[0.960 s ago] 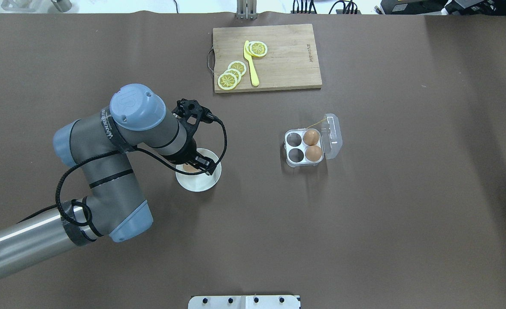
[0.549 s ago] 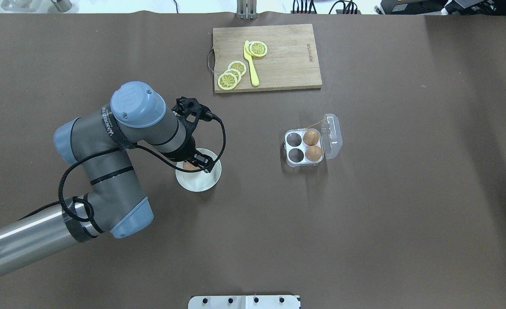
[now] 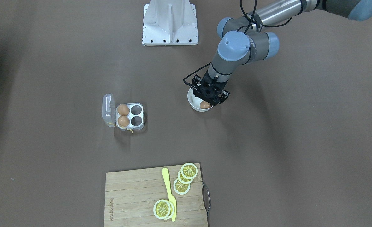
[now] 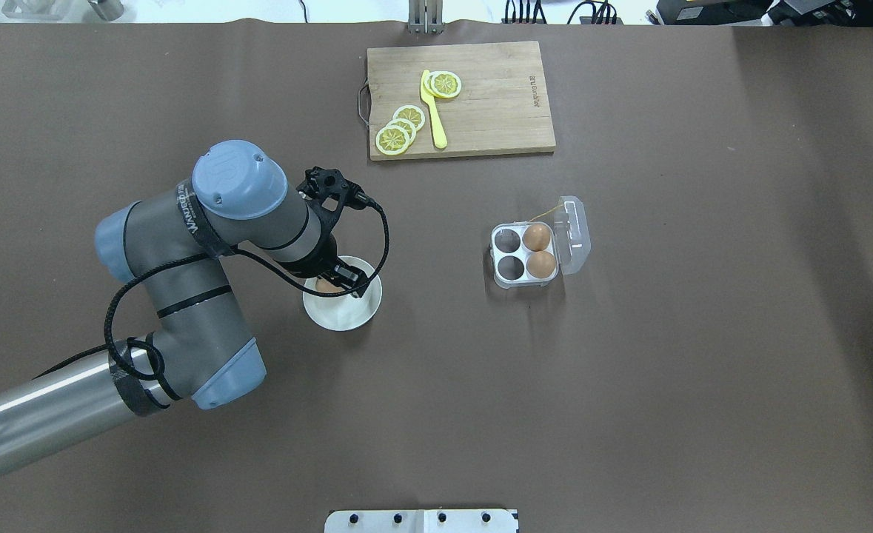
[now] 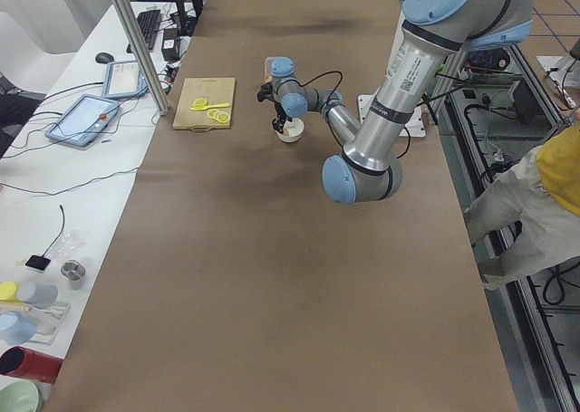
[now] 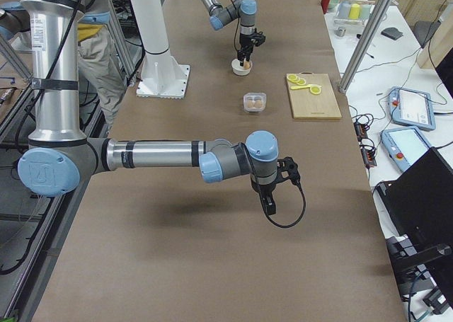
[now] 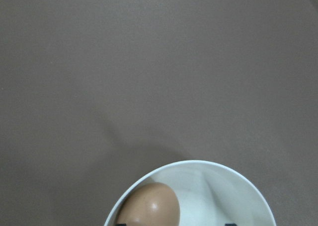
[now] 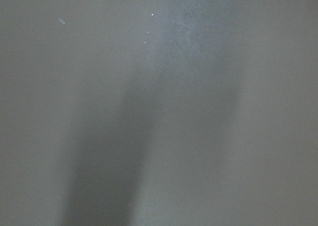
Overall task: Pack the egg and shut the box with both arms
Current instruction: 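Close the left gripper around the brown egg in the bowl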
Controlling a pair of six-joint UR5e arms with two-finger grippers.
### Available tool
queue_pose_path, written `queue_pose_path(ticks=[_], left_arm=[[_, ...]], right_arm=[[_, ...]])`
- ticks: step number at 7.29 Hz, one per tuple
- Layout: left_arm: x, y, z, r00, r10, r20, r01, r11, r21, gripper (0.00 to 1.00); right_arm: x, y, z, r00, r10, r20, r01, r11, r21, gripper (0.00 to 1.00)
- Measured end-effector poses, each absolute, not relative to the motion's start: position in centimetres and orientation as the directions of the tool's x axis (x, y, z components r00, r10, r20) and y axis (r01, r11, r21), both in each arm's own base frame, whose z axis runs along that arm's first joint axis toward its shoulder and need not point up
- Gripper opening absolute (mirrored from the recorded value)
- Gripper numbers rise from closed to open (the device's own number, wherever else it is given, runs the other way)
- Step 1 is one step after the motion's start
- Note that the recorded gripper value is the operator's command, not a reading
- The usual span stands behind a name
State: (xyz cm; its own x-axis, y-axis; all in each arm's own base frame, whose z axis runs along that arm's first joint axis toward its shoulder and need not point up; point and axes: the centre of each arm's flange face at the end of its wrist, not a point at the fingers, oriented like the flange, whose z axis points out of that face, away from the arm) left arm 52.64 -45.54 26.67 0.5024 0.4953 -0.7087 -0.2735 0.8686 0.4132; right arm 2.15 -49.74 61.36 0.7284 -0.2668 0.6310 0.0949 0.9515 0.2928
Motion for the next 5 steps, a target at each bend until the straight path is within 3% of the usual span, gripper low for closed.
queue_pose_path(ticks=[4, 5], left_arm=[[53.1, -45.84, 27.24, 0.511, 0.49, -0.707, -0.278, 0.872, 0.403, 0.72], [53.16, -45.82, 27.16, 0.51, 0.491, -0.707, -0.279, 0.871, 0.404, 0.65]], right_arm=[[2.15, -49.74, 61.37, 0.728, -0.266, 0.631, 0.095, 0.952, 0.292, 1.0], [2.15, -49.74, 61.36, 0.728, -0.266, 0.631, 0.095, 0.952, 0.293, 1.0]])
